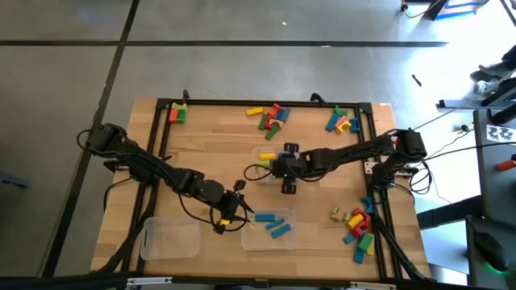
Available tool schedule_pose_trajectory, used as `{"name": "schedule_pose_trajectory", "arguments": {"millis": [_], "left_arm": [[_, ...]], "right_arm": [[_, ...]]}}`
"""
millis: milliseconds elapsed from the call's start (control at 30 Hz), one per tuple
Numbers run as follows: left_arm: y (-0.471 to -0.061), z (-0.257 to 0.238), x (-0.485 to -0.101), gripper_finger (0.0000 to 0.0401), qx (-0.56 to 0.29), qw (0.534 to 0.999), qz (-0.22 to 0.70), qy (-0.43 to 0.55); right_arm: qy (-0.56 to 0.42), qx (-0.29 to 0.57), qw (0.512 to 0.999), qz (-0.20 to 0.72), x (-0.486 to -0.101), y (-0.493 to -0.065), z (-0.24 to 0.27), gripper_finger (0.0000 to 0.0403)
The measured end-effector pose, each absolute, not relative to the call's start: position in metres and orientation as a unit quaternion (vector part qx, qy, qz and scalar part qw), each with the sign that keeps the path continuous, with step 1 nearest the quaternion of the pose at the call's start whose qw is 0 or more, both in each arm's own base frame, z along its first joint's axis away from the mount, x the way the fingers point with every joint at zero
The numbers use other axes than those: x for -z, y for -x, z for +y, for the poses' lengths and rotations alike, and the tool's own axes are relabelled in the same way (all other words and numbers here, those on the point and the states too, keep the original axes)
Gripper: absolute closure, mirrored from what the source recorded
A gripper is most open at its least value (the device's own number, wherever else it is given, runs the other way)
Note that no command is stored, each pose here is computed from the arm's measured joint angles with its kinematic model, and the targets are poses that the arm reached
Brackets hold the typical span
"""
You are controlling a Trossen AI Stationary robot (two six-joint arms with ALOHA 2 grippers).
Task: Sort blocks by size
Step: Put the green cylindrical block into the top transparent bin, then put the light green arch block into the bottom left transparent bin
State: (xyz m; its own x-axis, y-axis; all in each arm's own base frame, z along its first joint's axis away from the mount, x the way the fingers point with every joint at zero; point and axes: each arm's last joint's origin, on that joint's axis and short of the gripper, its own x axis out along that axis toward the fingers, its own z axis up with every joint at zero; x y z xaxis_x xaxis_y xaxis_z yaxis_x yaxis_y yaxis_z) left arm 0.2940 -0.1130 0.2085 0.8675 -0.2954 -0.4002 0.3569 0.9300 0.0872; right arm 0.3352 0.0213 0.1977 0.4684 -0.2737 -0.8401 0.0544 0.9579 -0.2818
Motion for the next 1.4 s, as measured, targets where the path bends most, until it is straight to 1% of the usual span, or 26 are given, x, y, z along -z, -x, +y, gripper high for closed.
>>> {"name": "schedule_pose_trajectory", "arguments": {"millis": [233,400,500,633,767,900,1133,1400], "left_arm": [[-0.294,-0.113,-0.209,0.0266,0.169,0.963,0.193,-0.079],[-0.294,-0.113,-0.209,0.0266,0.169,0.963,0.193,-0.079],[-0.294,-0.113,-0.209,0.0266,0.169,0.963,0.193,-0.079],[-0.294,-0.113,-0.209,0.0266,0.169,0.963,0.193,-0.079],[-0.294,-0.113,-0.209,0.0266,0.169,0.963,0.193,-0.079],[-0.294,-0.113,-0.209,0.0266,0.169,0.963,0.193,-0.078],[-0.294,-0.113,-0.209,0.0266,0.170,0.963,0.194,-0.079],[-0.294,-0.113,-0.209,0.0266,0.169,0.963,0.193,-0.078]], "right_arm": [[0.089,0.096,0.855,0.501,-0.196,-0.335,0.022,0.0191],[0.069,0.075,0.854,0.510,-0.197,-0.334,0.025,0.0170],[0.044,0.058,0.854,0.516,-0.208,-0.333,0.033,0.0167],[0.030,0.041,0.841,0.538,-0.227,-0.327,0.052,0.0167],[0.029,0.027,0.836,0.547,-0.249,-0.320,0.075,0.0167],[0.028,0.018,0.827,0.561,-0.260,-0.310,0.095,0.0167],[0.022,0.025,0.811,0.584,-0.261,-0.288,0.127,0.0166],[0.029,0.076,0.788,0.611,-0.259,-0.255,0.159,0.0166]]}}
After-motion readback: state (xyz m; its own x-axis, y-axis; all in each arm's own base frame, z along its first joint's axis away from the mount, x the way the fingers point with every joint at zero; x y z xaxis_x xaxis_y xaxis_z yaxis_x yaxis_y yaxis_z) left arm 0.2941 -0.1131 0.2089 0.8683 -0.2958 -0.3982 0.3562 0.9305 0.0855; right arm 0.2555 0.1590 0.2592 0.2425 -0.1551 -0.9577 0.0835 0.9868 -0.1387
